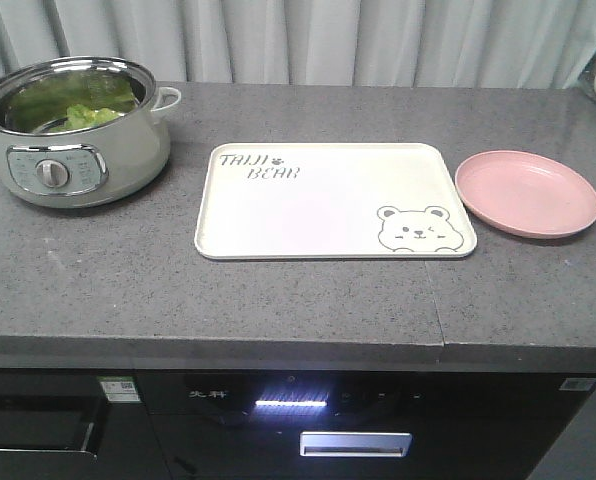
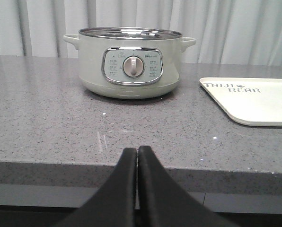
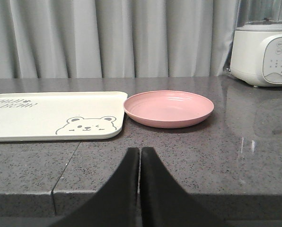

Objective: Transfer vegetables to tray and serve

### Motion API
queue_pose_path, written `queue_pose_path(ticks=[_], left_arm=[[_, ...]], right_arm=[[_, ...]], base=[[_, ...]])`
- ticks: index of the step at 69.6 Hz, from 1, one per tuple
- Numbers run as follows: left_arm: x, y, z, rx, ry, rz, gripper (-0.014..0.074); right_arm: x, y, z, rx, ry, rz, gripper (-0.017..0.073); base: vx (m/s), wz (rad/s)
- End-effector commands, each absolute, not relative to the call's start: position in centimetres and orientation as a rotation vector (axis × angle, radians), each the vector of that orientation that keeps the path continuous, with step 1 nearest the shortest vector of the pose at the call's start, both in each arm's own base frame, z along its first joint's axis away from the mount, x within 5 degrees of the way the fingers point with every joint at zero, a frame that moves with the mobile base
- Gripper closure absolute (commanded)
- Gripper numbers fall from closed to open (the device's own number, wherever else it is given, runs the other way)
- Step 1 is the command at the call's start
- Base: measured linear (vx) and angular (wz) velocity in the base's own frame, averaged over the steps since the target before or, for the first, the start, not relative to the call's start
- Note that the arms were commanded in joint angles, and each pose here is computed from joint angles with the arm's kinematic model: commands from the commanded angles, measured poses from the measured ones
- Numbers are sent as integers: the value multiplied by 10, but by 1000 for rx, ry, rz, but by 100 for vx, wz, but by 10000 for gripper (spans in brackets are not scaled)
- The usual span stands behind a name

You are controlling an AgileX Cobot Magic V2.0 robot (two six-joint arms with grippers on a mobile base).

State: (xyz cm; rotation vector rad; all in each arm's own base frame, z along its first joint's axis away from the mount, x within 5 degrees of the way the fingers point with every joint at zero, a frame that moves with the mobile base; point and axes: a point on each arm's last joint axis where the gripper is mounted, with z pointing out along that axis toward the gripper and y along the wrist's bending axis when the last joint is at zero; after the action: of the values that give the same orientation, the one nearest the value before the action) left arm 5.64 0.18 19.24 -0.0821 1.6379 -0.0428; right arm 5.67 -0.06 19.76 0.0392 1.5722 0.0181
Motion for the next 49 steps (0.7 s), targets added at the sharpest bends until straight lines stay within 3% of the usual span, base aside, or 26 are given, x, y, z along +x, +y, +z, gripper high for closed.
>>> queue_pose_path(ticks=[1, 49], left_arm=[[56, 1, 197, -74, 1562, -49, 601], [56, 1, 197, -74, 1562, -49, 601]], right_arm=[[57, -1, 203, 39, 1498, 2, 564], [57, -1, 203, 39, 1498, 2, 564]], base=[[7, 0], [7, -1]])
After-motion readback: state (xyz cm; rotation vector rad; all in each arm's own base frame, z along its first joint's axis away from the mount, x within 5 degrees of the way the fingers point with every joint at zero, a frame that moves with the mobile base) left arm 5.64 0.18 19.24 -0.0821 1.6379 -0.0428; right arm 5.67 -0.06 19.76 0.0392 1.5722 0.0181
